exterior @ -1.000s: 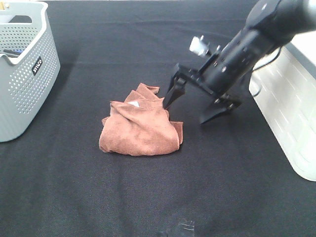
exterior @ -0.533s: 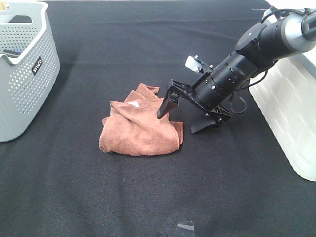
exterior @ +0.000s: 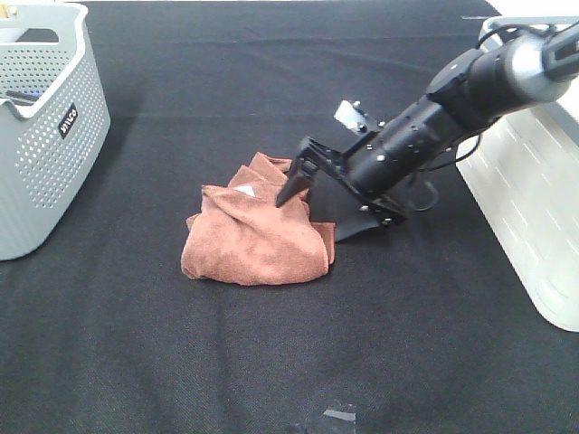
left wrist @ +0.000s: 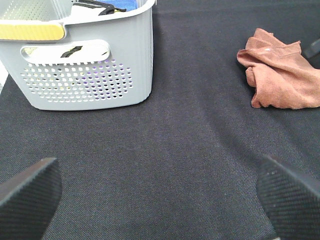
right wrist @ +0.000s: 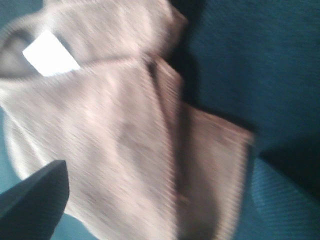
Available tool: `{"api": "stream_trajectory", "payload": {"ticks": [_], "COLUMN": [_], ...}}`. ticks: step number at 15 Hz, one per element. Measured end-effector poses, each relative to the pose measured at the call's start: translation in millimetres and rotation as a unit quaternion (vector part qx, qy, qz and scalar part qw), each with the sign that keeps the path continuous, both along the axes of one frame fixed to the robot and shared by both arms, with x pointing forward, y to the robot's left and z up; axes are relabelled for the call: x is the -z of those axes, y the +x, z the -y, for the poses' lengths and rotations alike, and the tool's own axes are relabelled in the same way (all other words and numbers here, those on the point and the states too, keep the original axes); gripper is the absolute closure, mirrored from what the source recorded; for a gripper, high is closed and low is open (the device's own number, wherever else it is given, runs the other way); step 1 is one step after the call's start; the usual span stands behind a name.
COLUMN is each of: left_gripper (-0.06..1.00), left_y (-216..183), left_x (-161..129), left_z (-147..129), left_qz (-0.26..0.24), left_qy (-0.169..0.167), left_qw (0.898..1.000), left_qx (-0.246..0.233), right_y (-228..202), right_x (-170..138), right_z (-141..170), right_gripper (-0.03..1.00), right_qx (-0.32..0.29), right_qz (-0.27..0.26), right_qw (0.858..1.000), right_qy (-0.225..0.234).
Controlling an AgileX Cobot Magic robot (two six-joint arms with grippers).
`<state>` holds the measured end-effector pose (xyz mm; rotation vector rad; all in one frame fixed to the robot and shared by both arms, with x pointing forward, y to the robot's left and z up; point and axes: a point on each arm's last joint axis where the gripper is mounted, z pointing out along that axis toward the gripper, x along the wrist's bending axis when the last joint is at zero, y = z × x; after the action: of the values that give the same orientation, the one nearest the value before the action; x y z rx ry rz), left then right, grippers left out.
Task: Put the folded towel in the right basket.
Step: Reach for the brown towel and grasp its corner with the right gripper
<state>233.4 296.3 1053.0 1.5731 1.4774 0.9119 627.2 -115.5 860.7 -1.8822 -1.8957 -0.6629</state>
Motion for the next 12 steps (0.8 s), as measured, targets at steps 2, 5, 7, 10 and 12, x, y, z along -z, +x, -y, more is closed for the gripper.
{"api": "stream_trajectory", "payload": {"ticks": [2, 5, 7, 10, 12], "left_gripper": [-0.04, -0.04, -0.04, -0.04, -0.04], "left_y": [0, 0, 0, 0, 0], "left_x": [0, 0, 0, 0, 0], "left_z": [0, 0, 0, 0, 0], "left_qz": [0.000, 0.000, 0.000, 0.000, 0.000], "left_qy": [0.000, 0.000, 0.000, 0.000, 0.000], "left_qw": [1.000, 1.000, 1.000, 1.000, 1.000], "left_qx": [0.000, 0.000, 0.000, 0.000, 0.000], "right_y": [0, -1, -5, -2, 0], "right_x": [7, 13, 21, 23, 18], "right_z": [-26, -84, -100, -102, -103], "right_gripper": [0.03, 0.16, 0.50, 0.81, 0.81], "right_qx": [-0.006, -0.041, -0.061, -0.075, -0.093], "right_qz": [-0.002, 0.017, 0.027, 0.034, 0.041], "right_qw": [1.000, 0.998, 0.997, 0.996, 0.994], "right_qy": [0.019, 0.047, 0.040, 0.032, 0.028]}}
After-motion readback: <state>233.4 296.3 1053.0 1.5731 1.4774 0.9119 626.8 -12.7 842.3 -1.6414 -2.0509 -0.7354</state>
